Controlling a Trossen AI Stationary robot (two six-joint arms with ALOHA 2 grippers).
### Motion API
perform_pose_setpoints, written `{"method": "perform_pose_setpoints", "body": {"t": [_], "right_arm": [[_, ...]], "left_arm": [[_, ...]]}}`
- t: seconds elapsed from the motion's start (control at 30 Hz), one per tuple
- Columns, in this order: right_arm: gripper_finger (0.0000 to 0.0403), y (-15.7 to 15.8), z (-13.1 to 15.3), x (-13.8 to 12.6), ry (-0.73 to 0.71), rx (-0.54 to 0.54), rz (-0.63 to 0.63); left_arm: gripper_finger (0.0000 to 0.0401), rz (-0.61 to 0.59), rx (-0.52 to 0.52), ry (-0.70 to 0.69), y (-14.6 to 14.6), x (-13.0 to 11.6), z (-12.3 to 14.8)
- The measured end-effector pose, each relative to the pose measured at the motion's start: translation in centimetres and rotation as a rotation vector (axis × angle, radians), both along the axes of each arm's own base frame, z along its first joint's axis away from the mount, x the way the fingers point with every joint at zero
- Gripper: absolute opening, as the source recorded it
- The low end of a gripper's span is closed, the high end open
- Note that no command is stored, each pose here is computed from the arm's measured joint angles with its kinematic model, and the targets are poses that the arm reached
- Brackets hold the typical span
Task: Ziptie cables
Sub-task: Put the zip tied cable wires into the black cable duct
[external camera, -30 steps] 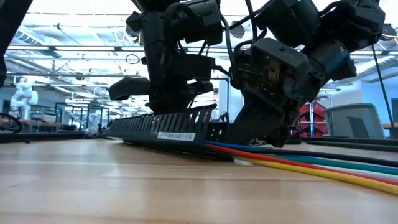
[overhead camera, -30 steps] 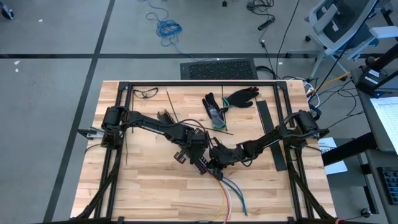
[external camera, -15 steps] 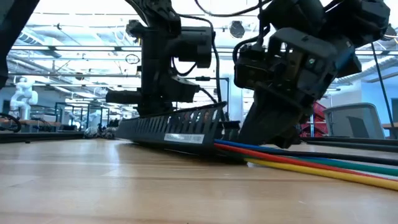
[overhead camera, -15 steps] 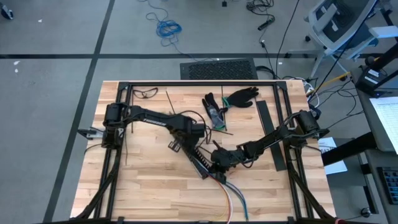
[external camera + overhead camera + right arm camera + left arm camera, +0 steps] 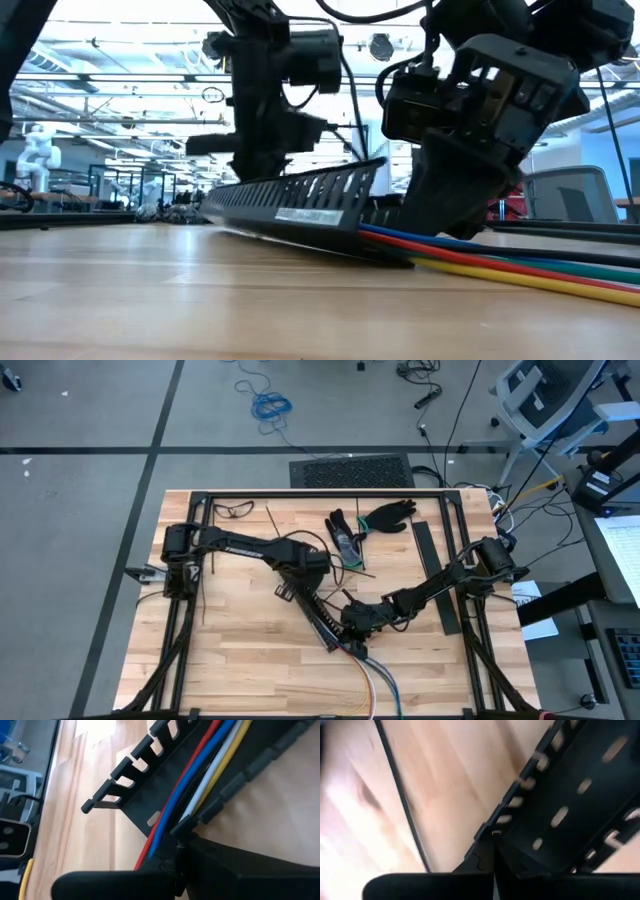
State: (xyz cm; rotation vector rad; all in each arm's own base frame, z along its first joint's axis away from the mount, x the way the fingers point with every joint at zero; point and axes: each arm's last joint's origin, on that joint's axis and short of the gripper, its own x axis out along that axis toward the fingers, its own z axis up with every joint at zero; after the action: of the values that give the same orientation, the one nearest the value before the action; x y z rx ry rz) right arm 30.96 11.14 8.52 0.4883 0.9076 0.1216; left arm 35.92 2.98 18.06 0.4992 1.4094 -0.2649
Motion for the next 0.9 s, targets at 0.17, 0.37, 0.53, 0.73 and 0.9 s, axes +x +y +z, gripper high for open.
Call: {"method": "perform_pose_setpoints", "body": {"t": [0.17,0.37,0.53,0.73,0.9], "right_arm": [[0.0000,0.1,0.0,-0.1,0.005,0.004,0.013],[0.0000,-0.4,-0.1,0.1,-0.002,-0.021,0.015],[0.0000,-1.6,-0.1,0.3,0.010,-0.050,-0.043],[0.0000,-4.7,0.6,0.7,0.021,-0.133,-0.166],[0.0000,-6.8,2.6,-0.6,0.106,-0.250,-0.162]], "left_arm": [[0.0000,-0.010,-0.102,-0.117,-0.7,0.5,1.7],[0.0000,-0.024,-0.166,-0.369,-0.9,1.7,6.6],[0.0000,0.054,-0.148,-0.514,0.0,1.5,10.5],[0.0000,0.140,-0.151,-0.615,0.5,-0.6,14.0],[0.0000,0.166,-0.090,-0.723,0.6,-2.8,17.2]]}}
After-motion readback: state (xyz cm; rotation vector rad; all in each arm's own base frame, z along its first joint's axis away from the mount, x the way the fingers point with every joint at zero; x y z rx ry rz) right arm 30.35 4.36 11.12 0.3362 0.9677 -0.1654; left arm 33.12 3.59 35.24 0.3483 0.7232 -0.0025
